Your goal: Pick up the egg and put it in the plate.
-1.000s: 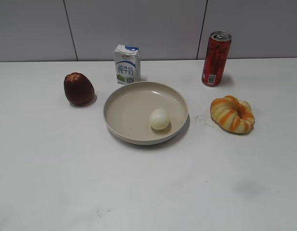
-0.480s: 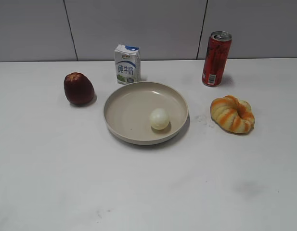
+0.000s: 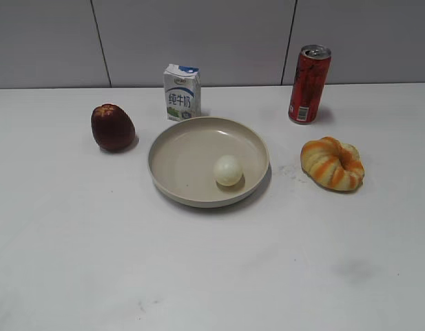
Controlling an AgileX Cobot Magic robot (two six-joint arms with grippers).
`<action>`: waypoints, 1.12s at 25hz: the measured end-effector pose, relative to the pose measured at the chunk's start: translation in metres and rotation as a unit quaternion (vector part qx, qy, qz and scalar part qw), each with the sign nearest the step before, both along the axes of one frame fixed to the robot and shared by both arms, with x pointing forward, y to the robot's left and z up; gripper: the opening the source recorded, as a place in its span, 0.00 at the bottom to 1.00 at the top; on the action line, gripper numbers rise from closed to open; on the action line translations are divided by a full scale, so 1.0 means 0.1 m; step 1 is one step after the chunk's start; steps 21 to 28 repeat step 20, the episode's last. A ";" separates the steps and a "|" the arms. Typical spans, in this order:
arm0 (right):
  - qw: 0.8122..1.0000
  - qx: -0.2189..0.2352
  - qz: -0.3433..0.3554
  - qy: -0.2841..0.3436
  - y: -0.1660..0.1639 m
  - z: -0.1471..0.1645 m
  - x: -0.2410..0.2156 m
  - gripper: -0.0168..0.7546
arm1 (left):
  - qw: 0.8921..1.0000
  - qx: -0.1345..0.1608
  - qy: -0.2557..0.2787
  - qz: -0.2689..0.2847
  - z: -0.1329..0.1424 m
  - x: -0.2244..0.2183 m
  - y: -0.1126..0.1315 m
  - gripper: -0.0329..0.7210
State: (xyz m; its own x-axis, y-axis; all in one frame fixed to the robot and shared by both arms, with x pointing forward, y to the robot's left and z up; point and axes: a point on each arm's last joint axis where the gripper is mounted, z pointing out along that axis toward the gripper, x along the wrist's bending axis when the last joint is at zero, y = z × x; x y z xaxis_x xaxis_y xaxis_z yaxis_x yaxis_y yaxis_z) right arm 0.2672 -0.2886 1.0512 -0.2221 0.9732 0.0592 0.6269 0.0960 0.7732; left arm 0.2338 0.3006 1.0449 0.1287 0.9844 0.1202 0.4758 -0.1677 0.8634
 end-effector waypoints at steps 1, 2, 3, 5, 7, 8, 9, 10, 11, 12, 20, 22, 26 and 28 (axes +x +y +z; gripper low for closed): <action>1.000 0.003 -0.014 -0.013 -0.02 0.01 -0.04 0.77 | 1.000 0.000 0.000 0.000 0.00 0.00 0.00 0.31; 0.999 0.005 -0.028 -0.026 -0.03 0.01 -0.08 0.77 | 1.000 0.000 0.000 0.000 0.00 0.00 0.00 0.31; 0.998 0.007 -0.040 -0.039 -0.04 0.02 -0.11 0.77 | 1.000 0.000 0.000 0.000 0.00 0.00 0.00 0.31; 0.996 0.011 -0.058 -0.068 -0.06 0.03 -0.20 0.77 | 1.000 0.000 0.000 0.000 0.00 0.00 0.00 0.31; 0.993 0.015 -0.066 -0.093 -0.06 0.03 -0.28 0.77 | 1.000 0.000 0.000 0.000 0.00 0.00 0.00 0.31; 0.992 0.018 -0.066 -0.104 -0.07 0.03 -0.32 0.77 | 1.000 0.000 0.000 0.000 0.00 0.00 0.00 0.31; 0.992 0.020 -0.066 -0.109 -0.07 0.03 -0.33 0.77 | 1.000 0.000 0.000 0.000 0.00 0.00 0.00 0.31; 0.991 0.022 -0.065 -0.111 -0.06 0.03 -0.34 0.77 | 1.000 0.000 0.000 0.000 0.00 0.00 0.00 0.31; 0.991 0.024 -0.064 -0.112 -0.06 0.03 -0.34 0.77 | 1.000 0.000 0.000 0.000 0.00 0.00 0.00 0.31; 0.991 0.026 -0.064 -0.112 -0.06 0.03 -0.35 0.77 | 1.000 0.000 0.000 0.000 0.00 0.00 0.00 0.31; 0.991 0.032 -0.061 -0.112 -0.04 0.03 -0.35 0.77 | 1.000 0.002 0.000 0.001 0.00 0.00 0.00 0.31; 0.991 0.032 -0.061 -0.112 -0.04 0.03 -0.35 0.77 | 1.000 0.002 0.000 0.001 0.00 0.00 0.00 0.31; 0.991 0.032 -0.061 -0.112 -0.04 0.03 -0.35 0.77 | 1.000 0.002 0.000 0.001 0.00 0.00 0.00 0.31; 0.991 0.032 -0.061 -0.112 -0.04 0.03 -0.35 0.77 | 1.000 0.002 0.000 0.001 0.00 0.00 0.00 0.31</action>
